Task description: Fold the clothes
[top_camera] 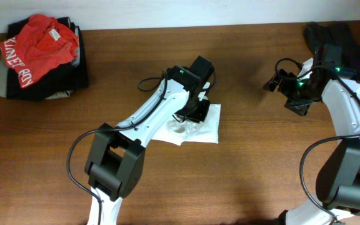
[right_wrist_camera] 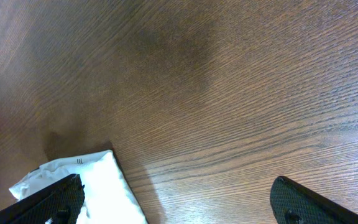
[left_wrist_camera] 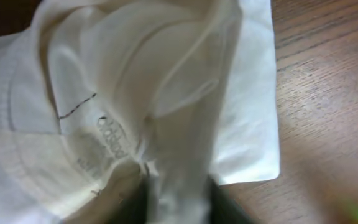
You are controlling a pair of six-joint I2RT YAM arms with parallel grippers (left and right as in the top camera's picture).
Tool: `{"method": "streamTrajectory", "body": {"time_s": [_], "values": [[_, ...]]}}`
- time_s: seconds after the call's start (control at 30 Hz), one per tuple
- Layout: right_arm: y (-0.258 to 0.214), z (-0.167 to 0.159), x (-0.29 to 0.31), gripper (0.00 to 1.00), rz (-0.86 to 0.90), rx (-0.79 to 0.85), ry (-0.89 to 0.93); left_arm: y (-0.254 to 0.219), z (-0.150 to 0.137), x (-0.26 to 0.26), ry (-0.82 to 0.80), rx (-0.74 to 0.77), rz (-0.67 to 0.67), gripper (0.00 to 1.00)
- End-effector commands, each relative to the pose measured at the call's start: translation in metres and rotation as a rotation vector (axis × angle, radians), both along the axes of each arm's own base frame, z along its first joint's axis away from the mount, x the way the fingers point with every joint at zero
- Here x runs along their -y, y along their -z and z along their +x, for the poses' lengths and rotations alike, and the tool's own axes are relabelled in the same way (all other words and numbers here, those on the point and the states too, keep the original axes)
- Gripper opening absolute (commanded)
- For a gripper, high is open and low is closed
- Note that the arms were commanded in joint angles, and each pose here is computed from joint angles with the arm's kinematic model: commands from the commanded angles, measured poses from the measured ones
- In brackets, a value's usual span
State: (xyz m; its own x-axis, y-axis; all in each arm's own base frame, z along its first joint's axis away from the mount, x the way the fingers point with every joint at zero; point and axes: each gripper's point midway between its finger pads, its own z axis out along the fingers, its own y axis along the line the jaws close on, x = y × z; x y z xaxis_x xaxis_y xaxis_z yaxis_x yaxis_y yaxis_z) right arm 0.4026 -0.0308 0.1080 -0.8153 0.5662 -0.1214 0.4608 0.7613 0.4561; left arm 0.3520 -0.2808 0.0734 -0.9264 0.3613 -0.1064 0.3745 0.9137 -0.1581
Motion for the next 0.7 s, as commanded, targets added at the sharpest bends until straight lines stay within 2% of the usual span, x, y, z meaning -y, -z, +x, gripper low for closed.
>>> {"method": "streamTrajectory", "body": {"time_s": [0.0, 0.2, 0.3, 0.5, 0.67], "values": [[-0.007, 0.004, 0.003, 0.99, -0.009, 0.018, 0.011, 0.007, -0.004, 0.002, 0.004, -0.022, -0.002, 0.38], [-0.007, 0.004, 0.003, 0.98, -0.009, 0.018, 0.011, 0.000, 0.000, 0.006, 0.006, -0.010, -0.019, 0.38], [-0.007, 0.004, 0.003, 0.99, -0.009, 0.018, 0.011, -0.018, 0.003, 0.016, 0.055, 0.004, -0.067, 0.38], [-0.007, 0.004, 0.003, 0.99, -0.009, 0.018, 0.011, -0.048, 0.013, 0.016, 0.044, 0.039, -0.084, 0.38], [-0.007, 0.004, 0.003, 0.99, -0.009, 0.018, 0.011, -0.036, 0.022, -0.003, 0.004, 0.059, 0.012, 0.38]]}}
